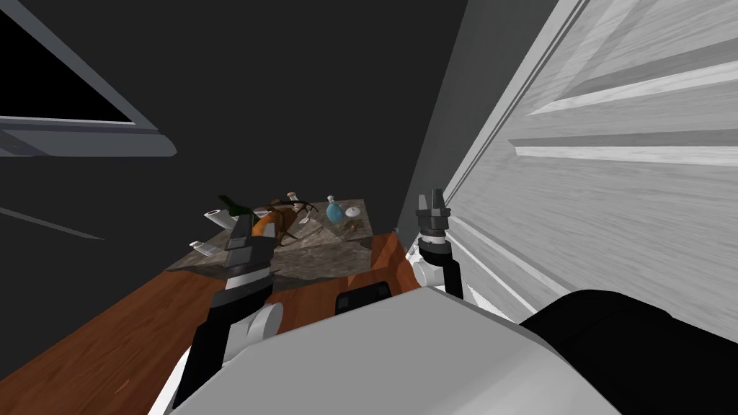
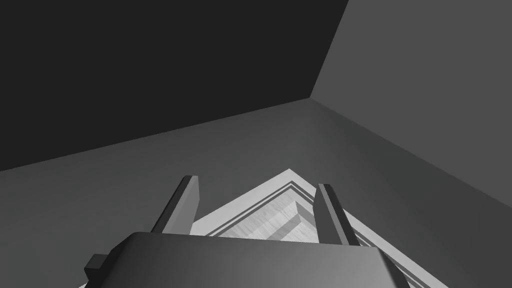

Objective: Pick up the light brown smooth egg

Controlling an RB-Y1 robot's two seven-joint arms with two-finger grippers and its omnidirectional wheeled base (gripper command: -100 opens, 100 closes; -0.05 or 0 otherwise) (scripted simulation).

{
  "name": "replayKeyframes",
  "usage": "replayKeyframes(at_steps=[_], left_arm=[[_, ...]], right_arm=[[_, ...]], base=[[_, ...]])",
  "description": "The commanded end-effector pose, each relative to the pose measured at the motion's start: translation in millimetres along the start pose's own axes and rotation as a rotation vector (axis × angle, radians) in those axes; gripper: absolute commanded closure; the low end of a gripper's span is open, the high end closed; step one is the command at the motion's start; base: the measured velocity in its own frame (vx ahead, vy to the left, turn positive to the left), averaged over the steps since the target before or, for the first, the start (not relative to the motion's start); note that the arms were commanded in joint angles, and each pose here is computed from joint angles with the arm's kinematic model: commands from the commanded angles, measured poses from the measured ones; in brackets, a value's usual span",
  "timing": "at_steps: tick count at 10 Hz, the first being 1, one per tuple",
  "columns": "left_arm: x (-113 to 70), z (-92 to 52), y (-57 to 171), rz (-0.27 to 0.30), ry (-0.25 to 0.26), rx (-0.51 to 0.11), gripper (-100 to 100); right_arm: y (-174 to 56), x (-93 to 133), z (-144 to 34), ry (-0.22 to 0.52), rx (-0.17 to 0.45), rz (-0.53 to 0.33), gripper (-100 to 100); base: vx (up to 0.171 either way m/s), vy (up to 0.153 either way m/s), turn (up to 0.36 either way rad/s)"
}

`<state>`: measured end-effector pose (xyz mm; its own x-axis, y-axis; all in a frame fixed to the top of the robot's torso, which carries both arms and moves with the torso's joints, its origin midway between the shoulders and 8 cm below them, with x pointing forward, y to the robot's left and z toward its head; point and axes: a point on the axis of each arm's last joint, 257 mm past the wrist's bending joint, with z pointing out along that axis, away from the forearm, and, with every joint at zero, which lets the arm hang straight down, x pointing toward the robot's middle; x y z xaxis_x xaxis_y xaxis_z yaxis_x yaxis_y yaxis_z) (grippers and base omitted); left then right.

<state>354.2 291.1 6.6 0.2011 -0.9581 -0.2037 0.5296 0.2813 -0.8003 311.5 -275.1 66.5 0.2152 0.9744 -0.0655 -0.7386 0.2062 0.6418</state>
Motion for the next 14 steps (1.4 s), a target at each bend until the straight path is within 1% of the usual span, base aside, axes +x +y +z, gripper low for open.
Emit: replayKeyframes(at_steps=[1, 2, 3, 4, 6, 7, 9, 10, 12, 13, 14], left_arm=[[-3.5, -2.9, 17, 0.029, 0.016, -0.056, -100], [-7.1, -5.0, 27, 0.047, 0.024, -0.09, -100], [-7.1, -5.0, 27, 0.047, 0.024, -0.092, -100], [-11.2, -7.6, 38, 0.067, 0.031, -0.131, -100], [-21.1, -13.7, 60, 0.105, 0.041, -0.207, -100], [-21.1, -14.1, 61, 0.106, 0.042, -0.214, -100], [-32.6, -21.5, 83, 0.144, 0.049, -0.294, -100], [-32.6, -22.1, 85, 0.144, 0.049, -0.302, -100], [-45.0, -30.7, 105, 0.181, 0.053, -0.381, -100], [-45.1, -31.8, 108, 0.181, 0.054, -0.393, -100], [-51.4, -36.8, 118, 0.199, 0.055, -0.435, -100]], right_arm=[[0, 0, 0.0, 0.0, 0.0, 0.0, 0], [0, 0, 0.0, 0.0, 0.0, 0.0, 0], [0, 0, 0.0, 0.0, 0.0, 0.0, 0], [0, 0, 0.0, 0.0, 0.0, 0.0, 0], [0, 0, 0.0, 0.0, 0.0, 0.0, 0], [0, 0, 0.0, 0.0, 0.0, 0.0, 0], [0, 0, 0.0, 0.0, 0.0, 0.0, 0], [0, 0, 0.0, 0.0, 0.0, 0.0, 0], [0, 0, 0.0, 0.0, 0.0, 0.0, 0], [0, 0, 0.0, 0.0, 0.0, 0.0, 0], [0, 0, 0.0, 0.0, 0.0, 0.0, 0]], base=[[-0.026, -0.175, 0.048], [-0.018, -0.179, 0.051], [-0.022, -0.099, 0.027], [-0.032, -0.077, 0.024], [-0.029, -0.144, 0.054], [-0.028, -0.136, 0.014], [-0.03, -0.148, 0.025], [-0.006, -0.115, 0.022], [0.01, -0.12, 0.014], [-0.003, -0.114, 0.015], [-0.006, -0.136, -0.003]])
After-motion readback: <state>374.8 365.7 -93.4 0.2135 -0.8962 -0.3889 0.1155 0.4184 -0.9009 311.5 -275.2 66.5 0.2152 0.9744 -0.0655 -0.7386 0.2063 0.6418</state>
